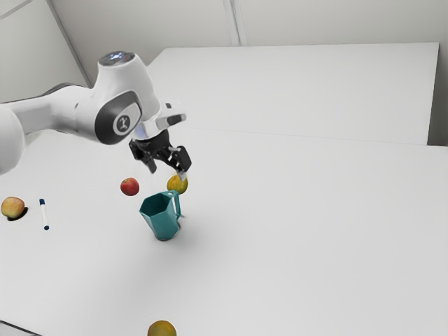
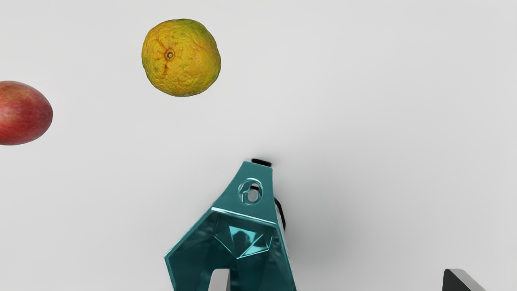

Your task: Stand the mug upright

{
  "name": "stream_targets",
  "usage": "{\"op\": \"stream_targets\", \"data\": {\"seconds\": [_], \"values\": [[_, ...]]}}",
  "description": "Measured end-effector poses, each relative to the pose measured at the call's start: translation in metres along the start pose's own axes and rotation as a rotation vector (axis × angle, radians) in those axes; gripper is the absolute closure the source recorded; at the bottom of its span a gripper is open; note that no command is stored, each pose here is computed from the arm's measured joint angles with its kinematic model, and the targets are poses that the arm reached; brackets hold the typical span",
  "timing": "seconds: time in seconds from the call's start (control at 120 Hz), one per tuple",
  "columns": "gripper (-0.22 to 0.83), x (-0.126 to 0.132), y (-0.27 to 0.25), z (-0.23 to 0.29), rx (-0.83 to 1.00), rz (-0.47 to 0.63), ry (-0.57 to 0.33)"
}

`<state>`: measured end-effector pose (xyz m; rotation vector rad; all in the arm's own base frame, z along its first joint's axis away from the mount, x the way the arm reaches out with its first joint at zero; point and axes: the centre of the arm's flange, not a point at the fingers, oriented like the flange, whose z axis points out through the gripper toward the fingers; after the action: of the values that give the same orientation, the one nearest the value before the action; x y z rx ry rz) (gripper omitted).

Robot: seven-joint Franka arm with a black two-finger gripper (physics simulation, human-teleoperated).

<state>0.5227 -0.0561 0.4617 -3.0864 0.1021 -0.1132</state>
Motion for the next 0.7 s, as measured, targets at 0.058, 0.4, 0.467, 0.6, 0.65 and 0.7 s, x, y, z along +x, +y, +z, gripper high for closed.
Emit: {"op": "stream_targets", "data": {"seconds": [0.058,0.4,0.467,0.6,0.65,0.7], "values": [[0.03,0.006,-0.001,-0.007,-0.013,-0.012,-0.018],[0.03,0.035,0.000,-0.061,-0.037,-0.019,-0.065],[0.02,0.040,0.000,-0.069,-0.039,-0.020,-0.064],[0.02,0.052,-0.001,-0.078,-0.043,-0.021,-0.059],[0.02,0.055,-0.002,-0.083,-0.043,-0.022,-0.054],[0.02,0.058,-0.003,-0.090,-0.044,-0.024,-0.046]]}}
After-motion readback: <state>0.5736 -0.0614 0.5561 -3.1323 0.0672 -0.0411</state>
